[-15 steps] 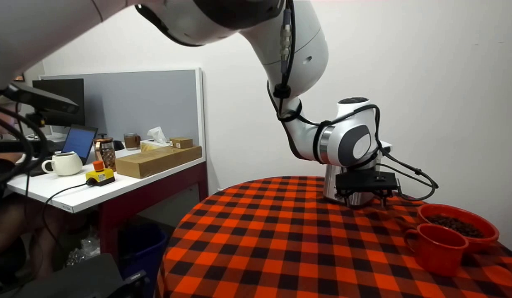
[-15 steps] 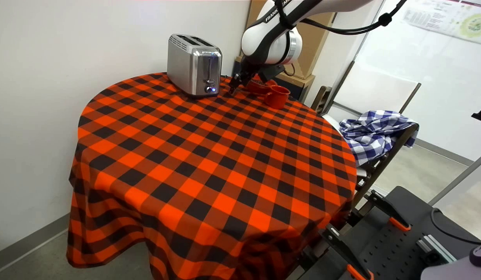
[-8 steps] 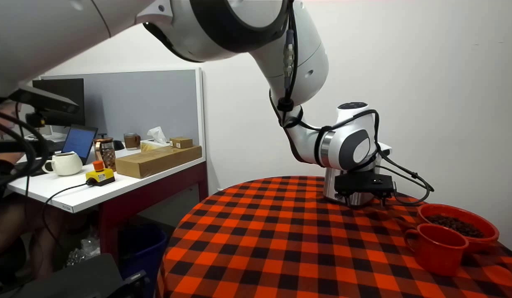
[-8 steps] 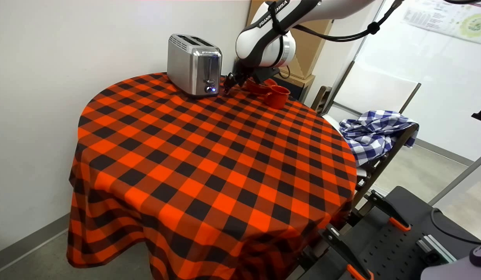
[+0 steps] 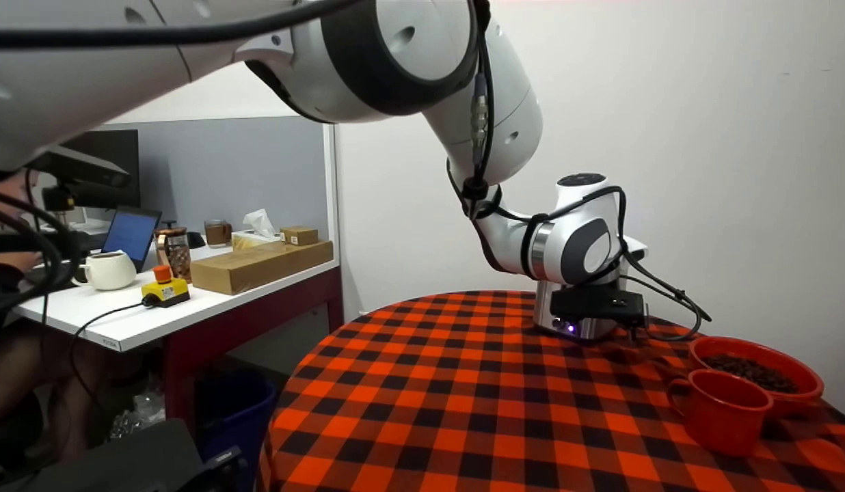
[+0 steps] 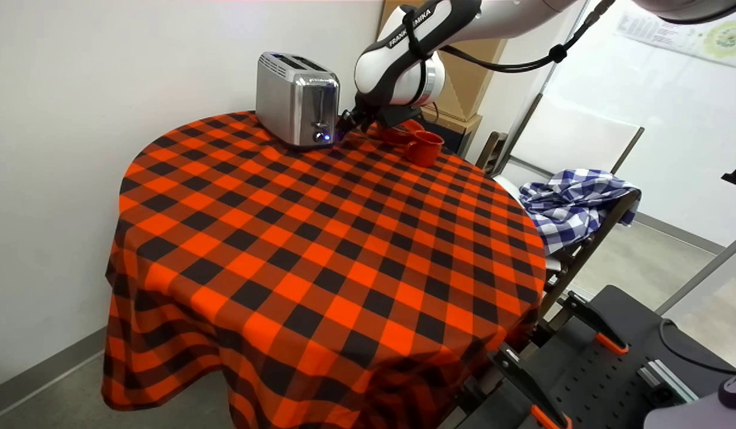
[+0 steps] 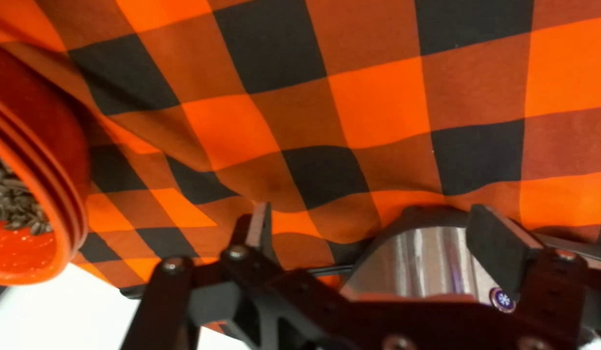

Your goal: Turn off the toaster

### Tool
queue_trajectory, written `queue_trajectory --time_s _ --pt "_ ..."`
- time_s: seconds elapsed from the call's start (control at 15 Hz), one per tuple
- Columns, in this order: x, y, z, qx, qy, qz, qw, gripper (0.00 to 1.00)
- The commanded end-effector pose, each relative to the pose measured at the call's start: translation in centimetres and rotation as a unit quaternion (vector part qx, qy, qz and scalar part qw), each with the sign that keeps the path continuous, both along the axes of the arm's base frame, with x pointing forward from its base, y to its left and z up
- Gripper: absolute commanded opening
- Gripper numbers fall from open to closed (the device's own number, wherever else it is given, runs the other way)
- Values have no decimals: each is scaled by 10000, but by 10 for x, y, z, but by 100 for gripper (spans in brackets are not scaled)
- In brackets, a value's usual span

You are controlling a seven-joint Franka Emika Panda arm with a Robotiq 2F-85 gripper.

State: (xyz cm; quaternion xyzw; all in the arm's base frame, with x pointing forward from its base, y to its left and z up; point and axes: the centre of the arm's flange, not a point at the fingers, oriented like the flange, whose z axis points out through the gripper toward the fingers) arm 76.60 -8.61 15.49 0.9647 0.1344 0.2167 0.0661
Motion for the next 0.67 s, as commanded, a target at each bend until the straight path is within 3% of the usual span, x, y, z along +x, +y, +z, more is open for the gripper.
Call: queue_trajectory --time_s 0.0,0.6 --pt "16 4 -5 2 -197 -120 9997 100" --pt "21 6 -12 118 -236 -303 9992 100"
